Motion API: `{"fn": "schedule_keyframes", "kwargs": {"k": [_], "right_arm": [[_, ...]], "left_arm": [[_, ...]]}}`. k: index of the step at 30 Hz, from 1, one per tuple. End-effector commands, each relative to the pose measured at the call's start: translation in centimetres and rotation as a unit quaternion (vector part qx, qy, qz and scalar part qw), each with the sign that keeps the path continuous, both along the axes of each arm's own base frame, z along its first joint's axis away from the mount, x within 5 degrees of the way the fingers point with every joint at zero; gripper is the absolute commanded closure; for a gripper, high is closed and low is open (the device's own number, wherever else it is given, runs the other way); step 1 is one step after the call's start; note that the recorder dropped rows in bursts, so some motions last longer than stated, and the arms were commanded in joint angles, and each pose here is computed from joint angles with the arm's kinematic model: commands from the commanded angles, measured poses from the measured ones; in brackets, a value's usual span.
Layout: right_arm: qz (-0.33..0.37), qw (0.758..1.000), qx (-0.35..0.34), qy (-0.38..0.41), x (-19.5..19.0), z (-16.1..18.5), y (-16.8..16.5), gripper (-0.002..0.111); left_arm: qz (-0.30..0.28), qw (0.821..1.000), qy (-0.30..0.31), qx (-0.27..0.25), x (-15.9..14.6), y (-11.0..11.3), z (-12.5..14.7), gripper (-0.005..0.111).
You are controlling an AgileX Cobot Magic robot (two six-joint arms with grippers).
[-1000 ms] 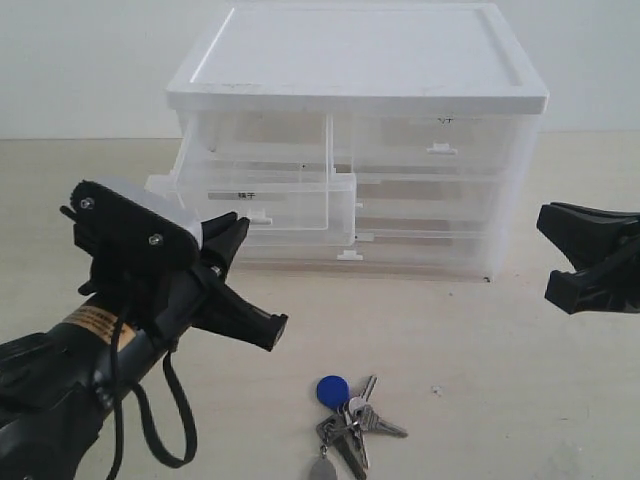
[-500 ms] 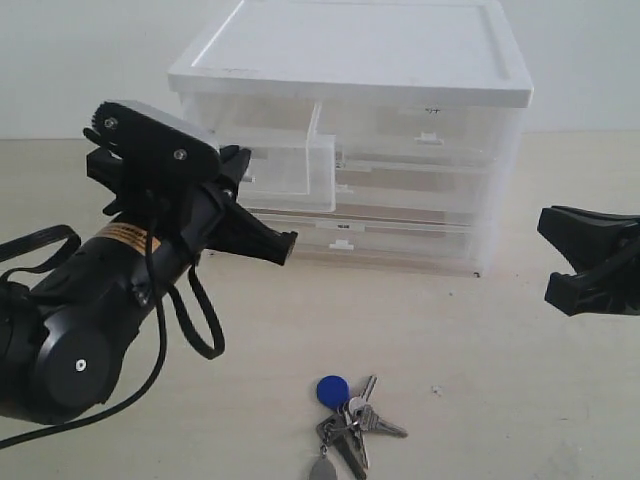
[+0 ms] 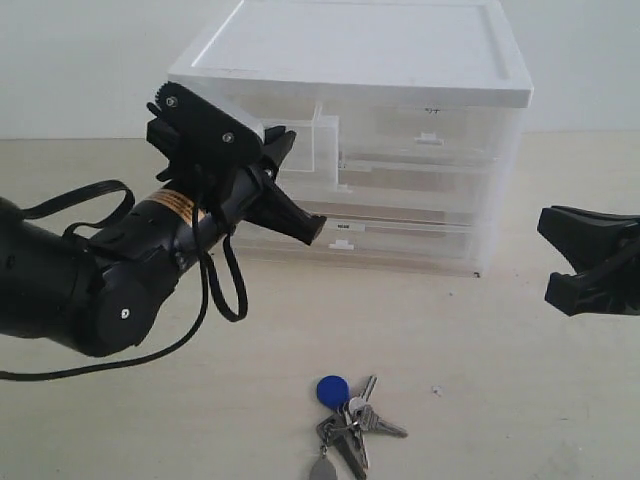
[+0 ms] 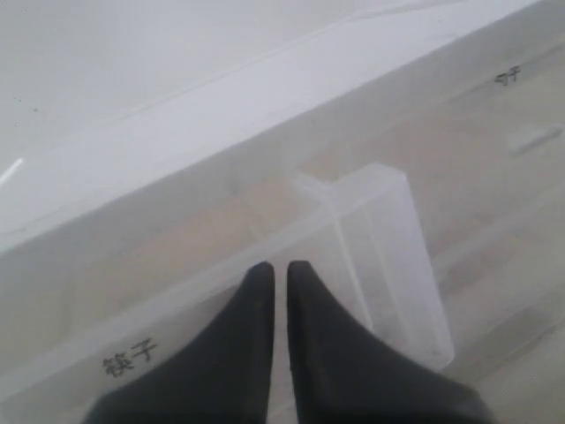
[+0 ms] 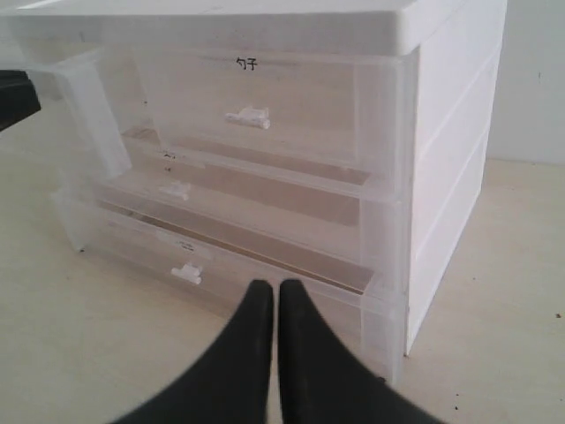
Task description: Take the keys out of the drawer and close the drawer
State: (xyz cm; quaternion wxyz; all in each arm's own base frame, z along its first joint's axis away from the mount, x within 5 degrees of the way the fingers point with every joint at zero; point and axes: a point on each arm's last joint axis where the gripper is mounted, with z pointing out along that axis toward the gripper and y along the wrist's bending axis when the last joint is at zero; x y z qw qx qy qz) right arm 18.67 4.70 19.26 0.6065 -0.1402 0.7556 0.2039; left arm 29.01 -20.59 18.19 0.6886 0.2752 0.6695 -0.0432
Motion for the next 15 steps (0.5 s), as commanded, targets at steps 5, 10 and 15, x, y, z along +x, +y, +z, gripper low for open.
{"fn": "schedule_keyframes", "kwargs": {"k": [5, 10, 15], "right_arm": [[0.006, 1.000, -0.001, -0.007, 0.1, 0.1, 0.1, 0.108], [0.006, 1.000, -0.001, -0.007, 0.1, 0.1, 0.1, 0.108], [0.006, 1.000, -0.006, -0.009, 0.1, 0.1, 0.1, 0.108]], "left_arm": [[-0.035, 0.999, 0.010, -0.025, 3.0, 0.6, 0.4, 0.102], [-0.047, 0.998, 0.011, -0.033, 3.8, 0.2, 0.5, 0.102], [-0.039, 0.998, 0.029, -0.027, 5.6, -0.2, 0.0, 0.102]]}}
